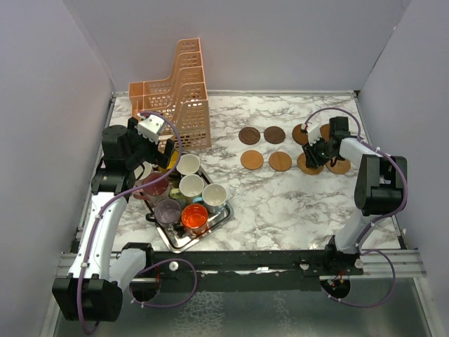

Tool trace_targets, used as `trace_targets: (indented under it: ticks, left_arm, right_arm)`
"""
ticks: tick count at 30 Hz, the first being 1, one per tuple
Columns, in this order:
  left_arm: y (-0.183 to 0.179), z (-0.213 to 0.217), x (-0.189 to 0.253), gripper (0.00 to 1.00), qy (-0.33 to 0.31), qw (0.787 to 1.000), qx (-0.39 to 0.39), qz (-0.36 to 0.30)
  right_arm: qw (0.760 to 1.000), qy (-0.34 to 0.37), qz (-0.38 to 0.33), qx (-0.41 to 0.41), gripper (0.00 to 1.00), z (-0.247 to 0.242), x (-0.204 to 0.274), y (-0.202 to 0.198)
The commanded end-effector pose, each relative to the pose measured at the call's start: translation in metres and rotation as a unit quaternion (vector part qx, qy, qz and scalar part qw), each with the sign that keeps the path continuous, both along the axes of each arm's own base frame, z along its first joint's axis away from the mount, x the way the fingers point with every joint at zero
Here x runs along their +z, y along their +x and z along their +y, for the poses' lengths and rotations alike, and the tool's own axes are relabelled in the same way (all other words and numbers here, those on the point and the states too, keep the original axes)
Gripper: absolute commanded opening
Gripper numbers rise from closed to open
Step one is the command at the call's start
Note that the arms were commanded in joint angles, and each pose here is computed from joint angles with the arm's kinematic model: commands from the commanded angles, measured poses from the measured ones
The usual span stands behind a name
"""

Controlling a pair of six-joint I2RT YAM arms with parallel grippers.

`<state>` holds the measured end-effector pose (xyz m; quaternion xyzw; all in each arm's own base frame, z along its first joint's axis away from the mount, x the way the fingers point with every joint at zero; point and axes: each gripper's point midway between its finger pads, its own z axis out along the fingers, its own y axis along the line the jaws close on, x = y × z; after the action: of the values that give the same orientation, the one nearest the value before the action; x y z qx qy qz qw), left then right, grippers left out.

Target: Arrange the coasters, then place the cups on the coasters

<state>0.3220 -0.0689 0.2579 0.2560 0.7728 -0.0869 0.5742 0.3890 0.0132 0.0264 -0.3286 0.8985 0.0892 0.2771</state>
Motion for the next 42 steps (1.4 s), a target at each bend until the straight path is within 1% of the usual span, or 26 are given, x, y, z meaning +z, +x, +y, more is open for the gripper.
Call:
trace_targets:
  ticks: [1,11,19,24,33,36,42]
  left_arm:
    - [-0.003,-0.004,0.007,0.99,-0.008,1.0,-0.011,-0.01]
    - [-0.004,-0.004,0.005,0.99,-0.005,1.0,-0.011,-0.01]
    - [-0.004,-0.003,0.004,0.99,-0.003,1.0,-0.011,-0.009]
    - [-0.004,-0.004,0.004,0.99,-0.004,1.0,-0.012,-0.008]
    - [-0.005,-0.003,0.006,0.99,-0.002,1.0,-0.012,-0.013]
    - [-0.005,-0.001,0.01,0.99,0.003,1.0,-0.008,-0.014]
    - [-0.007,0.003,0.018,0.99,0.023,1.0,-0.006,-0.017]
  right_arm:
    - [1.0,0.0,0.026,-0.005,0.36,0.002,-0.008,-0.005]
    - [1.0,0.003,0.026,-0.013,0.36,0.004,-0.01,0.005]
    - [1.0,-0.005,0.024,-0.012,0.36,0.002,-0.007,0.005]
    - [1.0,-0.008,0.009,-0.012,0.37,0.001,0.008,0.01]
    - [0.999,-0.001,-0.037,-0.026,0.41,0.0,0.051,0.027]
    - [0.998,-0.005,-0.05,-0.047,0.41,-0.01,0.058,0.028]
    - [0.995,-0.001,-0.046,-0.084,0.41,-0.038,0.062,0.017]
